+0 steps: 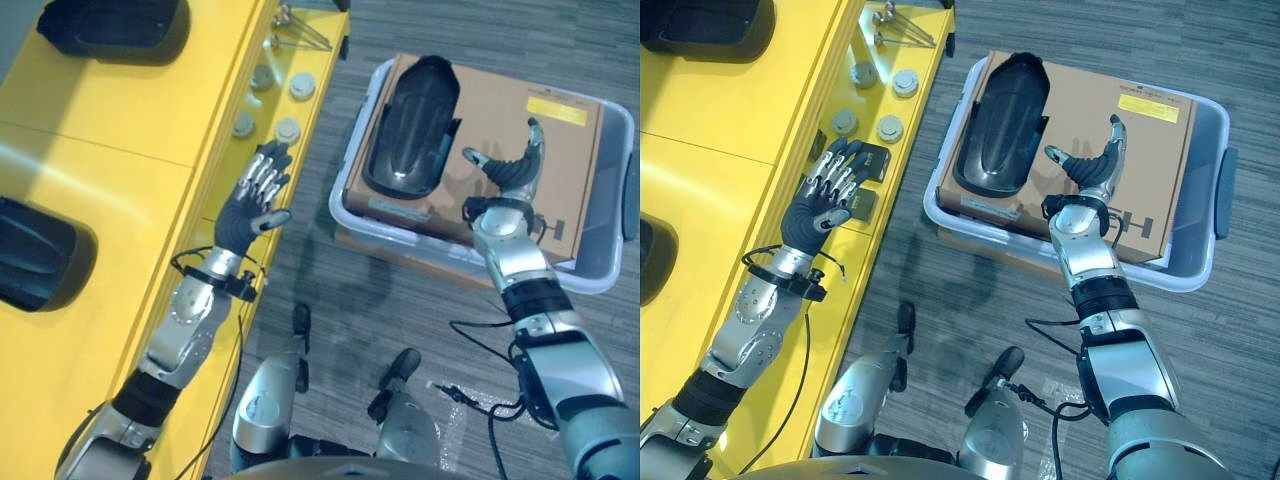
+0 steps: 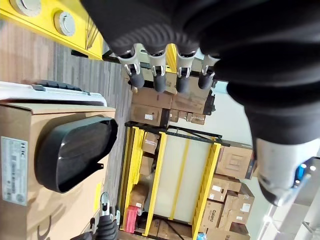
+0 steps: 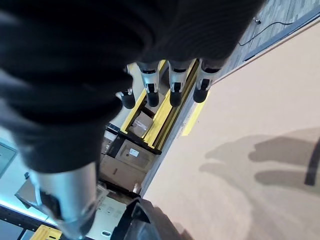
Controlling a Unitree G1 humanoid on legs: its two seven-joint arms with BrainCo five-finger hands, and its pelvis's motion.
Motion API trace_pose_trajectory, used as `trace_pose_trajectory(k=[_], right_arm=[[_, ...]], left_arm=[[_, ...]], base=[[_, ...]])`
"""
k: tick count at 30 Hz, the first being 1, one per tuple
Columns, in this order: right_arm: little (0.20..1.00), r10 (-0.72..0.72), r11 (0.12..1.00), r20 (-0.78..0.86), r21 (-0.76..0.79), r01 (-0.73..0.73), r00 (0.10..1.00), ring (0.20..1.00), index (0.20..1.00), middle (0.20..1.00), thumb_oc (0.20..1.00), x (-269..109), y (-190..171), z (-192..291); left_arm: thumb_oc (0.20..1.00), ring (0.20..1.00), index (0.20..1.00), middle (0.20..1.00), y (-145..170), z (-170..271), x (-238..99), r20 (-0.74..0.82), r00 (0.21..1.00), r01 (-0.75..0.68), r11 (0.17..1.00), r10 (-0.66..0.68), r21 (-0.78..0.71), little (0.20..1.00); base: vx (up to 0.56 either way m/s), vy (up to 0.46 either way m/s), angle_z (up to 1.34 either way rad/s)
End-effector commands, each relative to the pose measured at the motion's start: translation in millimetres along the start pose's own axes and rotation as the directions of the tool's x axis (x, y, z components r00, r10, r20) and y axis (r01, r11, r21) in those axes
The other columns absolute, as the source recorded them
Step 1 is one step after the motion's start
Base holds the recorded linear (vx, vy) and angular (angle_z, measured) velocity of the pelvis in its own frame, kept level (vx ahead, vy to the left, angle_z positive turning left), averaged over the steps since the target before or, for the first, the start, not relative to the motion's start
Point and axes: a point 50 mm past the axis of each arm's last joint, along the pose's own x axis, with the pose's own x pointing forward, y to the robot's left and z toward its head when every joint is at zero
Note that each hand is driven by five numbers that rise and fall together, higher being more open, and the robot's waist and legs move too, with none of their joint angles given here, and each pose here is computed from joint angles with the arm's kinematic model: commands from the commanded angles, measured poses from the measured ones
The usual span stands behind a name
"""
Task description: Move parts from the plastic box to the shelf.
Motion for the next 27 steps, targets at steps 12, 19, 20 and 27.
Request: trace_pose_trajectory(k=[12, 19, 20, 27], right_arm=[[1.000, 0.015, 0.999, 0.071, -0.031, -0.013, 0.997, 1.000, 1.000, 1.000, 1.000, 15, 12, 33], [1.000, -0.015, 0.992, -0.009, -0.126, 0.014, 1.000, 1.000, 1.000, 1.000, 1.000, 14, 12, 17], [1.000, -0.036, 0.986, -0.038, -0.162, 0.029, 0.999, 1.000, 1.000, 1.000, 1.000, 13, 11, 9], [1.000, -0.088, 0.963, -0.094, -0.262, 0.060, 0.992, 1.000, 1.000, 1.000, 1.000, 13, 1, -13]], left_arm=[[1.000, 1.000, 1.000, 1.000, -11, 21, 17, 0.144, 0.985, 0.087, 0.996, -0.091, 0.037, 1.000], [1.000, 1.000, 1.000, 1.000, -12, 22, 18, 0.149, 0.982, 0.108, 0.993, -0.113, 0.039, 1.000], [1.000, 1.000, 1.000, 1.000, -13, 22, 19, 0.148, 0.982, 0.114, 0.993, -0.118, 0.038, 1.000], [1.000, 1.000, 1.000, 1.000, -13, 21, 18, 0.147, 0.982, 0.118, 0.993, -0.121, 0.031, 1.000]], base=[[0.01, 0.014, 0.06], [0.00, 0.006, 0.07], [0.01, 0.003, 0.06], [0.00, 0.004, 0.02]])
